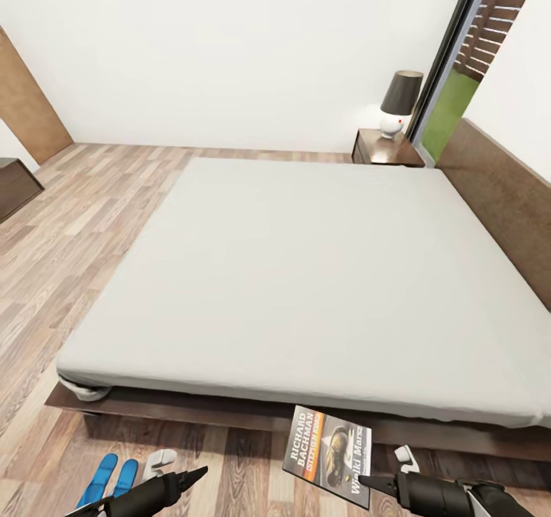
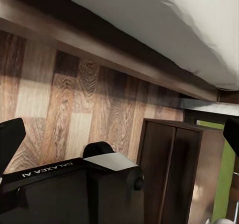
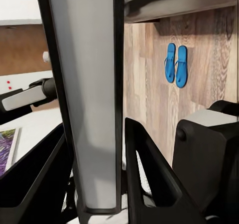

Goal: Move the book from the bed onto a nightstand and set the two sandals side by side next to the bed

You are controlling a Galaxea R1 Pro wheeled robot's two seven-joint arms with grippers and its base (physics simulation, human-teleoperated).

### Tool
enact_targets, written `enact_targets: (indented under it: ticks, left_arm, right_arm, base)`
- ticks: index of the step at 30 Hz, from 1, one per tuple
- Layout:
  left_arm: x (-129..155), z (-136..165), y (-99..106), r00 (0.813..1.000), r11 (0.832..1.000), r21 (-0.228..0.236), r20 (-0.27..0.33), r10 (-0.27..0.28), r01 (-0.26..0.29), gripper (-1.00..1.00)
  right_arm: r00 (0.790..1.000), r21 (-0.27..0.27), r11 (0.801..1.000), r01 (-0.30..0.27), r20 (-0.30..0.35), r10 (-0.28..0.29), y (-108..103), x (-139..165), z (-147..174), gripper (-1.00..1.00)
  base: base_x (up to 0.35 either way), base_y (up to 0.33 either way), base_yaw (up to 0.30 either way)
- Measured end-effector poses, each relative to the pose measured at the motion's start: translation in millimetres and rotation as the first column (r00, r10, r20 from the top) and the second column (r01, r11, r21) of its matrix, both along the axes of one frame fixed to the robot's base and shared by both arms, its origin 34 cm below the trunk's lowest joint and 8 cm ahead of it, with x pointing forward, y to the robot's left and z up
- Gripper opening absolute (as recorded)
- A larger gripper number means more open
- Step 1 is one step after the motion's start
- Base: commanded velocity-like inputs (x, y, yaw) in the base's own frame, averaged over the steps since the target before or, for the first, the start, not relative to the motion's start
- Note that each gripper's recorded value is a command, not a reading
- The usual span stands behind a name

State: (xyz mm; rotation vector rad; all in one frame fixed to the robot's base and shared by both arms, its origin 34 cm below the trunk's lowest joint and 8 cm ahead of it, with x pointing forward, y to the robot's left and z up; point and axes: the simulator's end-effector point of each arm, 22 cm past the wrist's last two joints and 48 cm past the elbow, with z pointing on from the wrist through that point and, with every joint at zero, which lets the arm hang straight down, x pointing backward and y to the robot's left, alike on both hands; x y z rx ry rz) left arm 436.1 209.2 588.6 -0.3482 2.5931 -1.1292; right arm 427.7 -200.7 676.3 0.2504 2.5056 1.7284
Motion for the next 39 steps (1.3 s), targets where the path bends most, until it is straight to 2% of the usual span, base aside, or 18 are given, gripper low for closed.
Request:
enact_targets:
  ticks: [6,9,26,32,39]
  left_arm:
    - [3,3,0,1.0,1.0,0.0,0.009,0.0,0.0,1.0]
    - [5,5,0,1.0,1.0,-0.002,0.015,0.001,-0.001,1.0]
    - [14,14,-10,0.999,1.0,-0.017,0.042,0.001,-0.001,1.0]
    - [6,11,-6,1.0,1.0,-0.007,0.021,0.005,-0.005,1.0]
    - [7,14,-5,1.0,1.0,-0.005,0.026,0.007,-0.006,1.0]
  right_arm:
    - [1.0,-0.037,0.999,0.01,0.015,-0.009,-9,-21,-12,-1.0]
    - [1.0,-0.043,0.999,0.014,0.027,-0.013,-10,-22,-12,-1.0]
    - [0.998,-0.052,0.999,0.017,0.053,-0.014,-16,-18,-6,-1.0]
    - [0.998,-0.052,0.998,0.02,0.062,-0.016,-17,-15,-3,-1.0]
    - [0.997,-0.05,0.998,0.021,0.074,-0.017,-17,-12,0,-1.0]
  base:
    - [0.0,0.0,0.0]
    - [0.0,0.0,0.0]
    - [0.0,0.0,0.0]
    - [0.0,0.0,0.0]
    - [0.0,0.0,0.0]
